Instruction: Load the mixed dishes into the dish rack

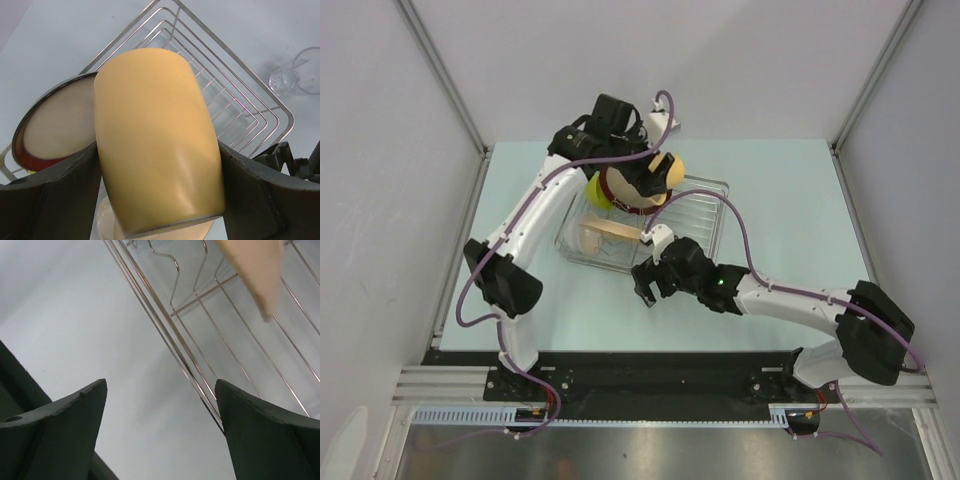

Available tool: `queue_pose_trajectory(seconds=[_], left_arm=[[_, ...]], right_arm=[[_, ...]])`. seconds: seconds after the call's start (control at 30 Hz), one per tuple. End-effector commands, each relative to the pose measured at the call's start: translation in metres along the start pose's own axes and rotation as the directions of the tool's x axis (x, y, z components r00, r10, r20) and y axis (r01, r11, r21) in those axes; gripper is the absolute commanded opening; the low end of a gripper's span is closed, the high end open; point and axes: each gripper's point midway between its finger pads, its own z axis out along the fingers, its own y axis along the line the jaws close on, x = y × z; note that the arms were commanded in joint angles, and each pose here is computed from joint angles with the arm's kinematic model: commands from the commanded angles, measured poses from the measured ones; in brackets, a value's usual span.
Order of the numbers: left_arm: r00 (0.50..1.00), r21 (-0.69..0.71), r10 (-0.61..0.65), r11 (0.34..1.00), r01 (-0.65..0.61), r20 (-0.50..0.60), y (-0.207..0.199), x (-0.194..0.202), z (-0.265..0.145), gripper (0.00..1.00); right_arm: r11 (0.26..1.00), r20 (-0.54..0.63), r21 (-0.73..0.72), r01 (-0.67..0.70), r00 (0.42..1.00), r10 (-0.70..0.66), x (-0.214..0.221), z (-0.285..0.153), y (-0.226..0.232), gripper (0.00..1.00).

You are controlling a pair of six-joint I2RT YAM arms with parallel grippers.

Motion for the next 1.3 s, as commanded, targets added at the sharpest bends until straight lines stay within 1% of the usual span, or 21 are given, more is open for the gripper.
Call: queue_pose_trajectory(seconds=[0.0, 0.07, 0.1, 0.13, 0.23, 0.3, 0.37, 0.43, 0.47, 0.57, 0.6, 0.63, 0.73, 0.77, 0.8, 0.93, 1.13, 1.2, 1.27], left_arm=[[0.988, 0.028, 0.147, 0.988, -0.149, 0.05, -0.027, -0.027, 0.005, 0.0], [0.987, 0.034, 0.155, 0.987, -0.157, 0.051, -0.028, -0.03, 0.01, 0.01], [0.987, 0.04, 0.152, 0.987, -0.154, 0.043, -0.029, -0.029, 0.013, 0.0], [0.989, 0.049, 0.148, 0.988, -0.149, 0.026, -0.027, -0.024, 0.022, 0.0], [0.989, 0.055, 0.148, 0.987, -0.149, 0.014, -0.025, -0.023, 0.034, 0.0], [0.984, 0.053, 0.178, 0.983, -0.178, 0.005, -0.026, -0.022, 0.04, 0.0], [0.975, 0.047, 0.221, 0.974, -0.22, -0.027, -0.025, -0.015, 0.052, 0.0], [0.964, 0.06, 0.259, 0.965, -0.255, -0.06, -0.033, -0.008, 0.064, 0.0], [0.953, 0.059, 0.289, 0.957, -0.284, -0.088, -0.034, -0.002, 0.073, 0.0], [0.931, 0.083, 0.343, 0.939, -0.334, -0.127, -0.041, 0.01, 0.088, 0.0], [0.924, 0.083, 0.357, 0.934, -0.349, -0.137, -0.042, 0.012, 0.091, 0.0], [0.916, 0.09, 0.373, 0.927, -0.363, -0.147, -0.044, 0.015, 0.094, 0.0], [0.879, 0.131, 0.444, 0.895, -0.426, -0.175, -0.056, 0.026, 0.107, 0.0], [0.856, 0.147, 0.483, 0.874, -0.462, -0.182, -0.061, 0.028, 0.112, 0.0], [0.841, 0.153, 0.5, 0.866, -0.477, -0.209, -0.06, 0.037, 0.12, 0.0], [0.791, 0.158, 0.558, 0.83, -0.535, -0.252, -0.054, 0.048, 0.138, 0.0], [0.726, 0.163, 0.601, 0.795, -0.584, -0.335, -0.037, 0.072, 0.164, 0.0], [0.714, 0.163, 0.607, 0.789, -0.592, -0.349, -0.033, 0.077, 0.169, 0.0], [0.69, 0.172, 0.624, 0.775, -0.609, -0.366, -0.03, 0.083, 0.173, 0.0]], right_arm=[[0.997, 0.053, -0.045, -0.059, 0.997, 0.061, -0.02, -0.036, 0.007, 1.0], [0.994, 0.127, -0.046, -0.096, 0.987, 0.101, -0.044, -0.054, 0.001, 1.0], [0.992, 0.199, -0.058, -0.11, 0.973, 0.12, -0.064, -0.074, 0.0, 1.0], [0.991, 0.24, -0.056, -0.122, 0.962, 0.132, -0.076, -0.086, -0.004, 1.0], [0.985, 0.318, -0.02, -0.173, 0.933, 0.17, -0.099, -0.116, -0.028, 1.0], [0.981, 0.364, 0.035, -0.192, 0.916, 0.167, -0.11, -0.134, -0.047, 1.0], [0.97, 0.456, 0.082, -0.23, 0.874, 0.168, -0.126, -0.166, -0.062, 1.0], [0.955, 0.535, 0.105, -0.276, 0.825, 0.18, -0.138, -0.191, -0.073, 1.0], [0.95, 0.594, 0.105, -0.293, 0.785, 0.177, -0.146, -0.213, -0.077, 1.0], [0.936, 0.662, 0.101, -0.336, 0.725, 0.189, -0.154, -0.241, -0.084, 1.0], [0.929, 0.67, 0.092, -0.357, 0.713, 0.207, -0.154, -0.244, -0.085, 1.0], [0.922, 0.666, 0.103, -0.372, 0.715, 0.214, -0.15, -0.245, -0.088, 1.0], [0.903, 0.678, 0.112, -0.414, 0.696, 0.235, -0.147, -0.251, -0.094, 1.0], [0.901, 0.686, 0.113, -0.419, 0.689, 0.235, -0.147, -0.254, -0.095, 1.0], [0.899, 0.698, 0.111, -0.424, 0.677, 0.233, -0.148, -0.26, -0.096, 1.0], [0.889, 0.721, 0.103, -0.445, 0.649, 0.241, -0.148, -0.273, -0.097, 1.0], [0.88, 0.708, 0.121, -0.46, 0.661, 0.248, -0.138, -0.274, -0.1, 1.0], [0.878, 0.706, 0.124, -0.461, 0.663, 0.249, -0.137, -0.274, -0.101, 1.0], [0.879, 0.703, 0.127, -0.46, 0.667, 0.248, -0.134, -0.272, -0.101, 1.0]])
